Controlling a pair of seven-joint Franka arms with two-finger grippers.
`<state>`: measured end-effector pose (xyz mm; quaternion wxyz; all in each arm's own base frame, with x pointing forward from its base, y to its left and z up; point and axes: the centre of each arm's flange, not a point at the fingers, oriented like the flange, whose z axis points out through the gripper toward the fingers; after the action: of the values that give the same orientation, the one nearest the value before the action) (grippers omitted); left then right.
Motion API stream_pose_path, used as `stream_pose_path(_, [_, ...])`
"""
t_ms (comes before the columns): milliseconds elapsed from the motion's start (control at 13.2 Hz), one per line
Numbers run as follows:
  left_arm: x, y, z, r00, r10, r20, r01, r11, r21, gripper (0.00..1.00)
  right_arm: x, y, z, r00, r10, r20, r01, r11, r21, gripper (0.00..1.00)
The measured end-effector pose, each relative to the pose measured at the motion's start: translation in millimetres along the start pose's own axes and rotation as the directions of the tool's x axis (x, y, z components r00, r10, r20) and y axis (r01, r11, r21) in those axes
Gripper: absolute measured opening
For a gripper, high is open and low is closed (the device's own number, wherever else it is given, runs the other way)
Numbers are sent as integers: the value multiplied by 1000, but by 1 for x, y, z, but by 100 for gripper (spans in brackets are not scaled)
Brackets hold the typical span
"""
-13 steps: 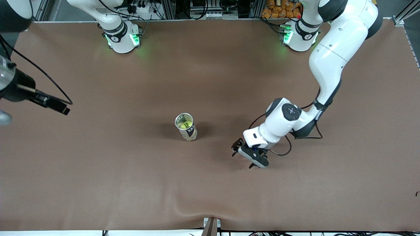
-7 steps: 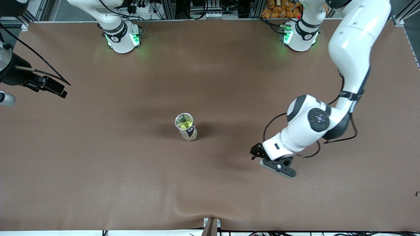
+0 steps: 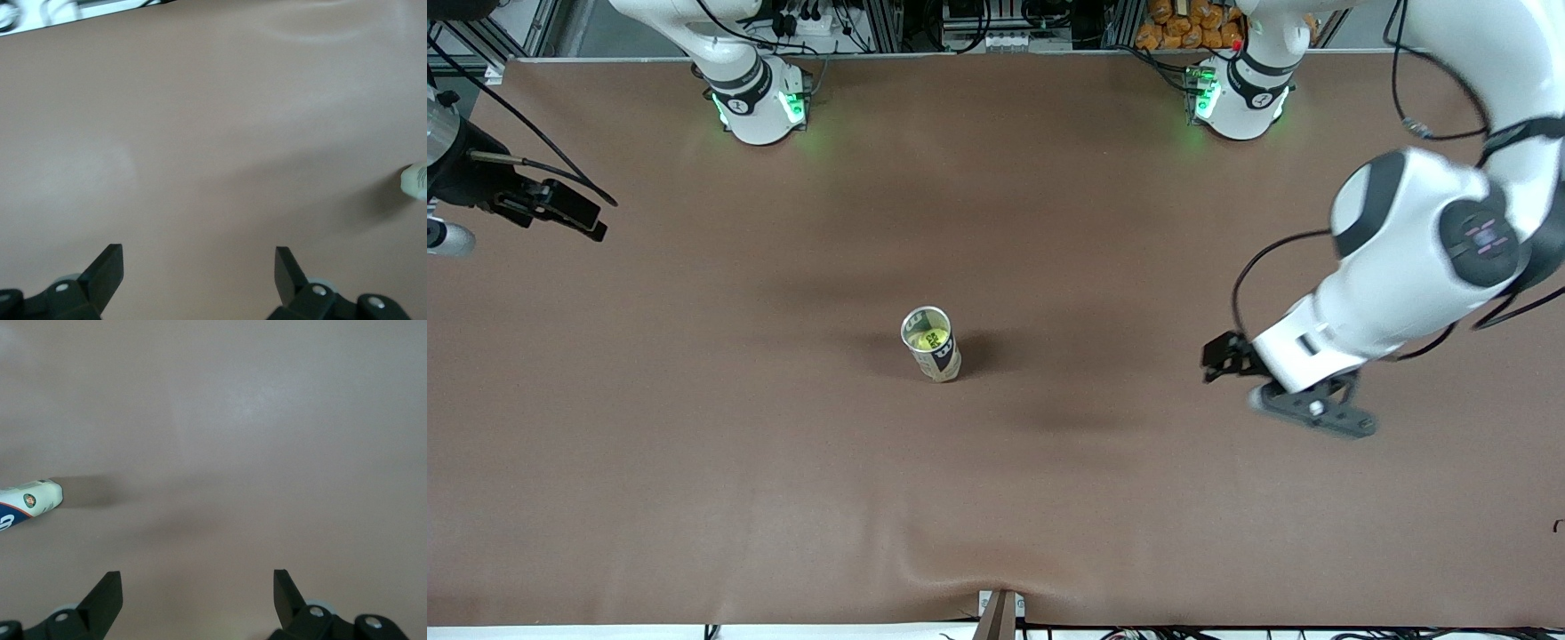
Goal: Insert tennis ball vertically with right arm
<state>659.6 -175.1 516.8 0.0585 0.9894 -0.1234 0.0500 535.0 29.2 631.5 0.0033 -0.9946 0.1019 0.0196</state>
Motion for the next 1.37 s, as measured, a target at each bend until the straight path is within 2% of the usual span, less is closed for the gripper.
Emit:
stream_pose_path(380, [-37, -19, -75, 998, -61, 34, 58, 995, 77, 100, 1, 4, 2, 993, -117, -7, 117, 993, 1, 100])
stream_pose_path(684, [-64, -89, -131, 982, -187, -15, 187, 972, 140, 100, -1, 8, -17, 991, -129, -24, 129, 992, 3, 100])
stream_pose_path(760, [-74, -103, -145, 976, -217, -22, 218, 965, 144, 100, -3, 8, -21, 991, -130, -22, 130, 991, 3, 100])
stream_pose_path(988, [-104, -115, -169, 958, -286, 12, 284, 955, 81, 100, -6, 9, -23, 991, -132, -3, 132, 991, 1, 100])
stream_pose_path(1368, [-135, -100, -174, 958, -285, 40, 280, 956, 88, 100, -6, 10, -25, 991, -131, -7, 131, 991, -1, 100])
